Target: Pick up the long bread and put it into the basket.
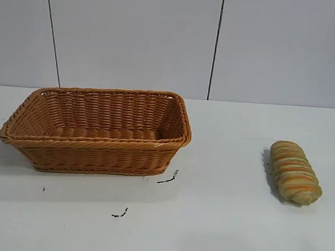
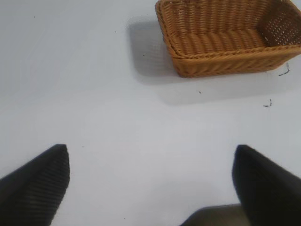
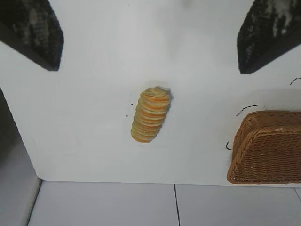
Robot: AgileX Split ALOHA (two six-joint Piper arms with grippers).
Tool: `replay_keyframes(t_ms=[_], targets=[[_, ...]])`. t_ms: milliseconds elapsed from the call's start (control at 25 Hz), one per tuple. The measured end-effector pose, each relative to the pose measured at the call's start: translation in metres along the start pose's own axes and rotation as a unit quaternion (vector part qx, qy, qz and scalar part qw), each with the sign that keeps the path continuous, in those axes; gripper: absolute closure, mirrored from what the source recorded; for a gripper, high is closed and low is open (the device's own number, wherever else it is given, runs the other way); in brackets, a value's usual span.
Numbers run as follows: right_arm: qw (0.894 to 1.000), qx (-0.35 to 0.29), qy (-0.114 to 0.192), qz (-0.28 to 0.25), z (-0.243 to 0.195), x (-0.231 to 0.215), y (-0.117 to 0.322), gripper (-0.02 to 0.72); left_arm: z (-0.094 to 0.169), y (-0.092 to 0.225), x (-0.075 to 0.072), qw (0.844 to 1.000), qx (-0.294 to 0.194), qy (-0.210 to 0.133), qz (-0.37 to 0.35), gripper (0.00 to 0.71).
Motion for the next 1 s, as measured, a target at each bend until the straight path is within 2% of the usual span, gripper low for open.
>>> replay_keyframes(t_ms=[440,520,680,840,1000], targets=[[1.0,0.001,0.0,0.0,0.0,0.0,0.0,0.014,0.0,0.0,0.0,1.0,0.0,0.0,0.0,0.018],[1.0,0.016,-0.004,-0.001,-0.005,-0.001,-0.002,0.014,0.0,0.0,0.0,1.0,0.0,0.0,0.0,0.018],[0.996,0.087,-0.023,-0.005,-0.026,-0.005,-0.01,0.014,0.0,0.0,0.0,1.0,0.0,0.0,0.0,0.018],[0.981,0.185,-0.051,-0.011,-0.064,-0.011,-0.023,0.014,0.0,0.0,0.0,1.0,0.0,0.0,0.0,0.018],[0.959,0.273,-0.076,-0.017,-0.113,-0.016,-0.03,0.014,0.0,0.0,0.0,1.0,0.0,0.0,0.0,0.018]])
Point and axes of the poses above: a point on each arm's last joint axis where the gripper is mounted, z pointing back along that axis away from the gripper, x along the wrist's bending axis when the last joint is at zero, y = z × x, the point moved 5 cm from there along -z, pointing out along that axis toward the gripper, and after that the axes turned 14 degrees about z, right-handed, at the moved point
